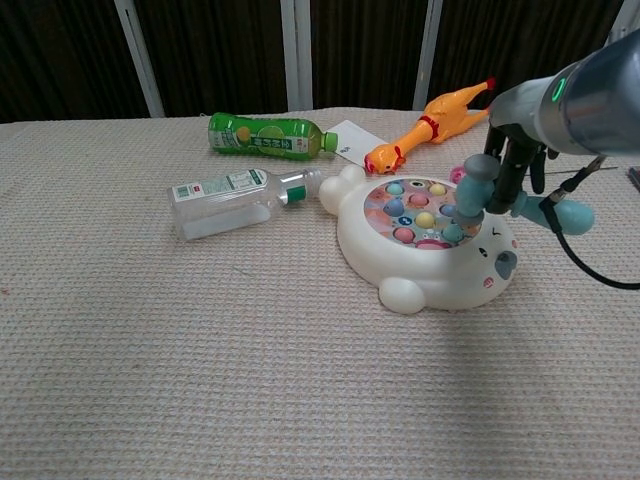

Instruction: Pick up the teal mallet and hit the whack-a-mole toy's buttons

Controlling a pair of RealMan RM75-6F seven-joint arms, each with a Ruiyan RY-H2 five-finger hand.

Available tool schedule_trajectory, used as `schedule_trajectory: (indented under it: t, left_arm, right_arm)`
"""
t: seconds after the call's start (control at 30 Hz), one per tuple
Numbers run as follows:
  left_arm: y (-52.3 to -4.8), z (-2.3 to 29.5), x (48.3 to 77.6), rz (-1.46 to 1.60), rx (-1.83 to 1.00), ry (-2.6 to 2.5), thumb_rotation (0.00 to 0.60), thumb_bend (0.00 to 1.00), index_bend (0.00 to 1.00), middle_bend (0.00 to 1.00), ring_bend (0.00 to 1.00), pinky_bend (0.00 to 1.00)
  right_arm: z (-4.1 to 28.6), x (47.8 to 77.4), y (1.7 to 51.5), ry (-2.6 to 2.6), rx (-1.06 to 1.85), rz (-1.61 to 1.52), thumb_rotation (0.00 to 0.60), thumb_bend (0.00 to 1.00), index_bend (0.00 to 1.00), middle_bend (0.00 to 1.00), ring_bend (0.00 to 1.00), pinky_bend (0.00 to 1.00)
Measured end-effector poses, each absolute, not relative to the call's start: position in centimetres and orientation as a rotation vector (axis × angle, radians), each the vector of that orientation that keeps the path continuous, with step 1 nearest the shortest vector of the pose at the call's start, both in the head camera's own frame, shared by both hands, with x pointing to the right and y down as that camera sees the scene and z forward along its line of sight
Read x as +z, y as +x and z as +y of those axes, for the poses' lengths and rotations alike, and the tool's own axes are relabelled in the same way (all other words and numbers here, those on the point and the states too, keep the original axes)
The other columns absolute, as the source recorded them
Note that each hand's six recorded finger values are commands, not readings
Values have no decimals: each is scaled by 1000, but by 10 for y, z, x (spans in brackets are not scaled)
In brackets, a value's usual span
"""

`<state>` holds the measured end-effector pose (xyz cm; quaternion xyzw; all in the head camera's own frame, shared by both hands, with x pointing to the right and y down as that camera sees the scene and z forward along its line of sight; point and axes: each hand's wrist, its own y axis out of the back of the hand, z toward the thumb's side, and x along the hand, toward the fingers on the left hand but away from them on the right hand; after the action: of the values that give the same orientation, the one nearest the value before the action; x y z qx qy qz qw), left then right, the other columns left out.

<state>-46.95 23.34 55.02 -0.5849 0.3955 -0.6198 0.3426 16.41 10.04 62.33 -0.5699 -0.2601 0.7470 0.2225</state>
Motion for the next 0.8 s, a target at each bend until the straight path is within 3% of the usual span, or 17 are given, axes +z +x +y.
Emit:
schedule_trajectory:
  t: [0.8]
  left_arm:
    - [-468,234,551,1017,-1607,-1529,600,0,76,0,0,0]
  right_arm:
    - [105,634,159,-1573,2064,-708,600,553,835,629,516,200]
